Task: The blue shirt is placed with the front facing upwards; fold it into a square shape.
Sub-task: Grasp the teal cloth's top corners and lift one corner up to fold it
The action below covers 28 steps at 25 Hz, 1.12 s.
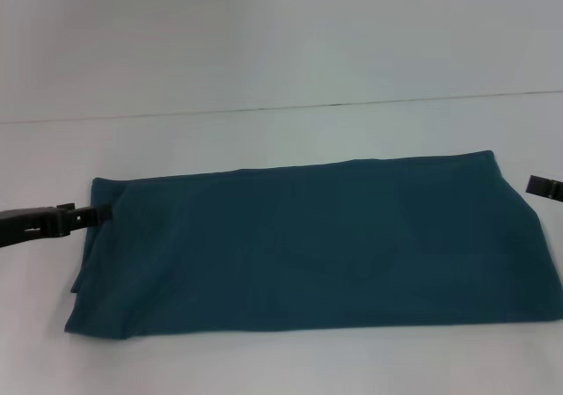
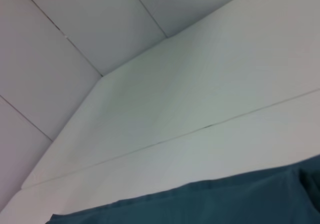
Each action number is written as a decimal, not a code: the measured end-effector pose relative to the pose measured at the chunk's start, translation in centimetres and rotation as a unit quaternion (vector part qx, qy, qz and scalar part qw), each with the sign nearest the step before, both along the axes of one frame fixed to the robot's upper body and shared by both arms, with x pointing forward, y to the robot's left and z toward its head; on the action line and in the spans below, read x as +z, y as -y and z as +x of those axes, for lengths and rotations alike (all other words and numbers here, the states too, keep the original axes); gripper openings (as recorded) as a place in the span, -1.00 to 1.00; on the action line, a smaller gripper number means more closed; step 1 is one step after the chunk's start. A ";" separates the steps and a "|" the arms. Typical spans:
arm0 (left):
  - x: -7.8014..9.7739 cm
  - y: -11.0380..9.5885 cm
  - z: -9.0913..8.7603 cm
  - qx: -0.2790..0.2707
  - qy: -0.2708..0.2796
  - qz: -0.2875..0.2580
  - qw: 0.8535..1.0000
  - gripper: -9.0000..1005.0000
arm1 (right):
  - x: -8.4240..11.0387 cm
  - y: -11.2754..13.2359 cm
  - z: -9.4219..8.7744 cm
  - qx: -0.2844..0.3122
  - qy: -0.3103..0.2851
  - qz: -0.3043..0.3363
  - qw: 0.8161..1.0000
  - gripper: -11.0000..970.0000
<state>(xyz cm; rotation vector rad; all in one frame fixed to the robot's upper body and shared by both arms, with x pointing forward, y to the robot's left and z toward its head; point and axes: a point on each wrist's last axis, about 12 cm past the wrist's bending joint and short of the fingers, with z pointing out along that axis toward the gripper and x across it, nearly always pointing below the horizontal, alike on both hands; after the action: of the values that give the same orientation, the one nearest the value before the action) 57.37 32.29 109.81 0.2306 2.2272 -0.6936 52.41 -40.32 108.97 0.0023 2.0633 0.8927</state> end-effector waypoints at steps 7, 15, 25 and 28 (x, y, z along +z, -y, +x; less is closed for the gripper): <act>-0.4 0.8 1.1 0.011 0.013 0.035 0.999 0.43 | 0.1 -1.5 1.0 0.010 0.005 0.011 1.000 0.30; -0.6 3.6 2.8 -0.019 0.024 0.073 0.997 0.42 | 0.1 -2.6 1.7 0.016 0.008 0.015 1.000 0.30; -1.0 4.5 3.8 -0.005 0.035 0.100 0.994 0.42 | 0.0 -2.6 1.6 0.016 0.007 0.020 1.000 0.30; -1.2 4.4 4.0 0.005 0.037 0.108 0.993 0.42 | -0.1 -2.7 1.6 0.015 0.006 0.021 1.000 0.30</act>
<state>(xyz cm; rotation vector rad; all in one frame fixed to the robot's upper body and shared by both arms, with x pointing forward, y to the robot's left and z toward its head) 61.39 27.86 108.56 0.3476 2.2292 -0.4303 53.98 -37.58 108.84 -0.0119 2.0391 0.9523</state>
